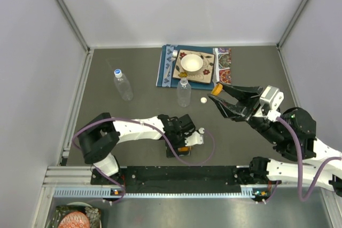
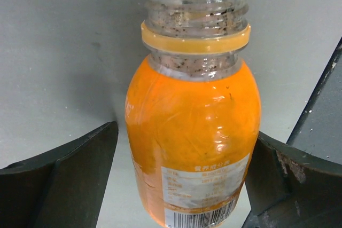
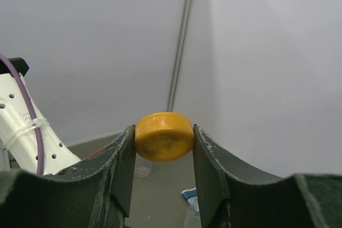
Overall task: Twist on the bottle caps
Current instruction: Pick up the plastic bottle at the center of the board.
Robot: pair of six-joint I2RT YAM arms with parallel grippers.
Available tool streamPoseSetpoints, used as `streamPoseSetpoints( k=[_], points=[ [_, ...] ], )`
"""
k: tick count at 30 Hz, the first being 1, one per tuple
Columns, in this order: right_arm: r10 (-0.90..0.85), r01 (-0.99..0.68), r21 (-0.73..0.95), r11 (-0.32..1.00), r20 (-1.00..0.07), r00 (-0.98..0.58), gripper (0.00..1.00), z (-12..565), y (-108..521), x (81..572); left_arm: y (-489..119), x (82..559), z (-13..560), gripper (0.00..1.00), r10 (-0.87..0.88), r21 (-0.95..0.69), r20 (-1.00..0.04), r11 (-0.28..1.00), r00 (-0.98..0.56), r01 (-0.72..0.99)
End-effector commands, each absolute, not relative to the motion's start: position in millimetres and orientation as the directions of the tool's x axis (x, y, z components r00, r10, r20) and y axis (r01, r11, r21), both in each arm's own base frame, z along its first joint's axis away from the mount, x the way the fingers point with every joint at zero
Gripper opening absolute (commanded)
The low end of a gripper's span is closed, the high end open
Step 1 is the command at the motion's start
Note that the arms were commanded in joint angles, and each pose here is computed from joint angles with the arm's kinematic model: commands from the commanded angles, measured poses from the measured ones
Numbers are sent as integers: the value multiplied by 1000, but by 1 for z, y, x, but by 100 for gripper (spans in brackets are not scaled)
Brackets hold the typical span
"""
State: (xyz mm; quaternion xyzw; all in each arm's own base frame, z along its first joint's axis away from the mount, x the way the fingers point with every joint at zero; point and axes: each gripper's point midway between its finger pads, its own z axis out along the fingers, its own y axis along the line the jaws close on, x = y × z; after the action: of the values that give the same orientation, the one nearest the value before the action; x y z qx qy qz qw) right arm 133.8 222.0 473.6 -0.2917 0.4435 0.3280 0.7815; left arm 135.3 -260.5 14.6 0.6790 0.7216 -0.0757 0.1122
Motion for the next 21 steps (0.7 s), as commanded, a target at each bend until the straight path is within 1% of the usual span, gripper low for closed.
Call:
streamPoseSetpoints(
  k=[1,5,6,8,9,12,13,16,17,19,21],
  points=[
    [308,-776,-132,616,-867,392,37,498,214,129,-281,138,13,95,945,31,-322,68,-54,997],
    [311,-776,-129,617,-867,390,37,500,213,129,-279,138,10,91,949,30,-313,60,-48,998],
    [308,-776,-131,617,-867,392,37,499,213,130,-277,137,8,85,951,30,-307,58,-46,998],
    [306,-776,-130,617,-869,389,37,498,214,130,-275,139,6,77,952,39,-302,55,-40,998],
    [301,-776,-133,616,-871,388,37,497,216,130,-273,139,5,69,954,42,-298,54,-39,998],
    [296,-777,-136,614,-873,387,37,497,218,131,-275,145,14,57,946,66,-320,78,-53,995],
    [288,-778,-138,613,-878,383,37,496,221,132,-276,150,20,53,939,74,-338,93,-63,993],
    [274,-779,-133,612,-888,368,37,493,227,135,-277,163,56,52,910,110,-406,134,-78,985],
    [277,-780,-126,614,-890,362,37,495,228,136,-277,166,77,51,889,133,-452,143,-69,981],
    [270,-786,-105,609,-905,329,38,493,232,138,-270,175,107,49,866,153,-495,176,-78,972],
    [253,-786,-90,611,-919,302,38,491,238,141,-265,181,159,49,800,182,-596,220,-71,958]
  ],
)
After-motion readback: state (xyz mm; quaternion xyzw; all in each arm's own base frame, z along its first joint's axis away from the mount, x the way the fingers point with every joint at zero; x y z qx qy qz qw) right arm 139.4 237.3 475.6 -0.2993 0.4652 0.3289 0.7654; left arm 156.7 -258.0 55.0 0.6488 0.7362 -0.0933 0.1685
